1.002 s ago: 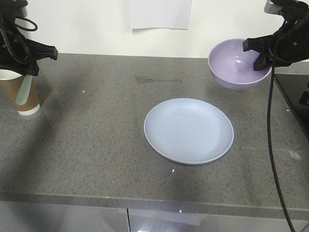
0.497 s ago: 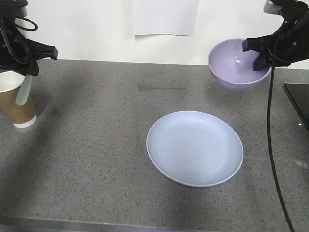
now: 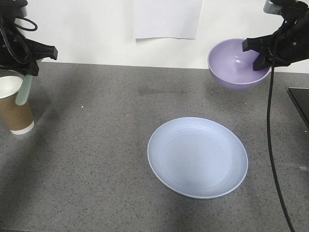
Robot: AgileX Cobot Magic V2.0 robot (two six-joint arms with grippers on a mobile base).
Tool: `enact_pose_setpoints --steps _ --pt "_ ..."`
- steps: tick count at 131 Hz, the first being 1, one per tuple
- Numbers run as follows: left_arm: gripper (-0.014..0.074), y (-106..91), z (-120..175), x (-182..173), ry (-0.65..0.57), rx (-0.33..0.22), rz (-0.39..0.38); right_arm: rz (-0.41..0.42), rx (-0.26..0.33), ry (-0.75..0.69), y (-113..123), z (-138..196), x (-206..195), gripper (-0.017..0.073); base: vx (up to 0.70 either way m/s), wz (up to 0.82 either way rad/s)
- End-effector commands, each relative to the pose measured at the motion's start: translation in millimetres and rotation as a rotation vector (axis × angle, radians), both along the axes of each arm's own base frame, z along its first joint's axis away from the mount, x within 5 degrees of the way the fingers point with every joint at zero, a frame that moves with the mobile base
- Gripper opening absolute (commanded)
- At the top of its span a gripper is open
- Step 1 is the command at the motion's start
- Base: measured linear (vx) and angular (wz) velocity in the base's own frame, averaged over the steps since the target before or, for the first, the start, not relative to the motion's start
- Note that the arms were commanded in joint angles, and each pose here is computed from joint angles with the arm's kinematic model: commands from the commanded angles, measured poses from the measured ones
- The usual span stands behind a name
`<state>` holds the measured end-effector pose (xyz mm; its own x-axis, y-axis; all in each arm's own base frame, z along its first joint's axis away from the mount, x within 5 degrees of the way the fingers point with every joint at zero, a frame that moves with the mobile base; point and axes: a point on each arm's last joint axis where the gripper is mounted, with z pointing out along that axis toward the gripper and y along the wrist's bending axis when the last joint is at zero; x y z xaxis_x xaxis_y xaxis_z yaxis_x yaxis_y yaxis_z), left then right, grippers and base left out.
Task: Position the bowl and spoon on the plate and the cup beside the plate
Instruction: 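Position the base before the blue plate, holding spoon and bowl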
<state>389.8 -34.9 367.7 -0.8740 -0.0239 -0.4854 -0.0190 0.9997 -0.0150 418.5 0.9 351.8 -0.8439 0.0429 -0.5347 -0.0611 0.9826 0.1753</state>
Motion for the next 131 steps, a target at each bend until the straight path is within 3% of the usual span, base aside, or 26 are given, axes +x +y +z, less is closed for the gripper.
enact_pose_setpoints --steps 1,131 --pt "-0.0007 -1.0 31.8 -11.0 -0.122 -0.012 -0.005 -0.008 0.006 -0.132 -1.2 35.0 -10.2 -0.0004 0.02 0.0" --pt "-0.0007 -1.0 31.8 -11.0 -0.122 -0.012 -0.005 -0.007 0.006 -0.131 -1.2 35.0 -10.3 -0.0004 0.0 0.0"
